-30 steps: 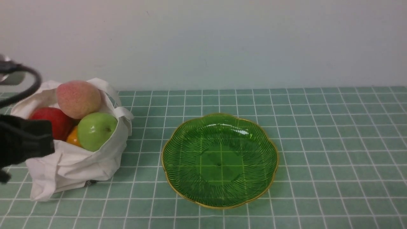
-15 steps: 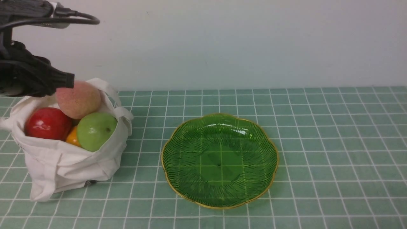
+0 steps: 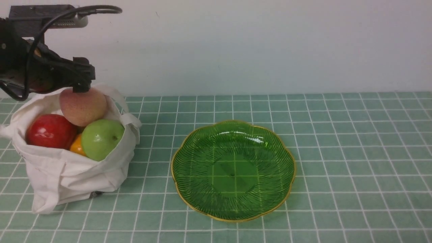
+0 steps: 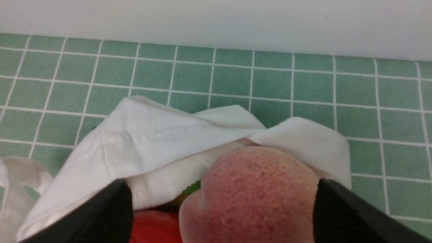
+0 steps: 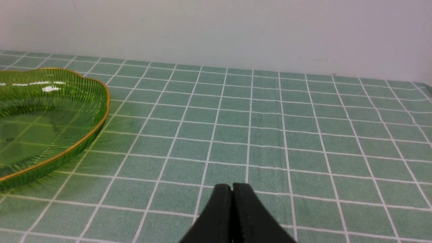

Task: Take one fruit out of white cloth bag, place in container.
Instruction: 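Reach into the cloth bag and grasp the peach with the left gripper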

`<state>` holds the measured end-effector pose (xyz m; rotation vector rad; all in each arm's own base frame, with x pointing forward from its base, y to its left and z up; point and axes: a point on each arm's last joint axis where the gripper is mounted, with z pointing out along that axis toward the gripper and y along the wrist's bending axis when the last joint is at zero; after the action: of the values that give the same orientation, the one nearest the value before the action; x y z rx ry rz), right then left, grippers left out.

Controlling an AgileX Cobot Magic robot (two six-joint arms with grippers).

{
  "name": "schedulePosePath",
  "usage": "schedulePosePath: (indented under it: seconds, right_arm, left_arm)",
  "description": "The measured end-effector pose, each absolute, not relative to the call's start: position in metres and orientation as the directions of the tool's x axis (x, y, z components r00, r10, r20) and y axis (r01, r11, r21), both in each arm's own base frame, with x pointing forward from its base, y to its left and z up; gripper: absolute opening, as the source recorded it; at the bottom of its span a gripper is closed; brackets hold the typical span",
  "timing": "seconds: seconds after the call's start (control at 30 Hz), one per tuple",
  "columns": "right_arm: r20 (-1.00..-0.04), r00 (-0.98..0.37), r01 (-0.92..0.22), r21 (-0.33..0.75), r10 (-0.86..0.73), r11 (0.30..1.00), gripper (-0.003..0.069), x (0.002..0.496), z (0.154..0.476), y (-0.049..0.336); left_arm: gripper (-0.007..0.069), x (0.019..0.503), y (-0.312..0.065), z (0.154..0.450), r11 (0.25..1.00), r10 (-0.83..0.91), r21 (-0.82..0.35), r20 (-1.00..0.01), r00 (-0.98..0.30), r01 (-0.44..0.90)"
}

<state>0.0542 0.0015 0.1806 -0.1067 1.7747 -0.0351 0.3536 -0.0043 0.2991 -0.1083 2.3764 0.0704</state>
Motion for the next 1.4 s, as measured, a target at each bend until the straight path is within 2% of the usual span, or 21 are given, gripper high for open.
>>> schedulePosePath:
  seconds: [0.17, 0.4, 0.7, 1.0, 1.4]
  right_arm:
    - [-0.975, -0.202, -0.053, -0.082, -0.092, 0.995, -0.0015, 0.054, 0.181, 0.002]
    - [-0.975, -0.202, -0.053, -0.082, -0.092, 0.995, -0.0015, 0.054, 0.181, 0.002]
    - [-0.975, -0.202, -0.053, -0.082, -0.092, 0.995, -0.0015, 0.054, 0.181, 0.002]
    - [-0.975, -0.202, -0.053, -0.082, -0.092, 0.995, -0.0015, 0.054, 0.181, 0.002]
    - [-0.975, -0.202, -0.053, -0.082, -0.092, 0.995, -0.0015, 0.054, 0.181, 0.002]
  left_arm:
    - [0.0683, 0.362, -0.005, 0.283, 0.995, -0.054, 0.029, -0.658, -0.751, -0.097]
    - [0.068, 0.364, -0.006, 0.276, 0.994, -0.064, 0.026, -0.626, -0.777, -0.103]
    - [0.0661, 0.359, -0.007, 0.301, 0.993, -0.095, 0.001, -0.614, -0.784, -0.121]
    - [0.0654, 0.357, -0.022, 0.304, 0.999, 0.03, 0.043, -0.601, -0.799, 0.006]
    - [0.0654, 0.374, -0.021, 0.269, 0.995, 0.069, 0.094, -0.529, -0.846, 0.023]
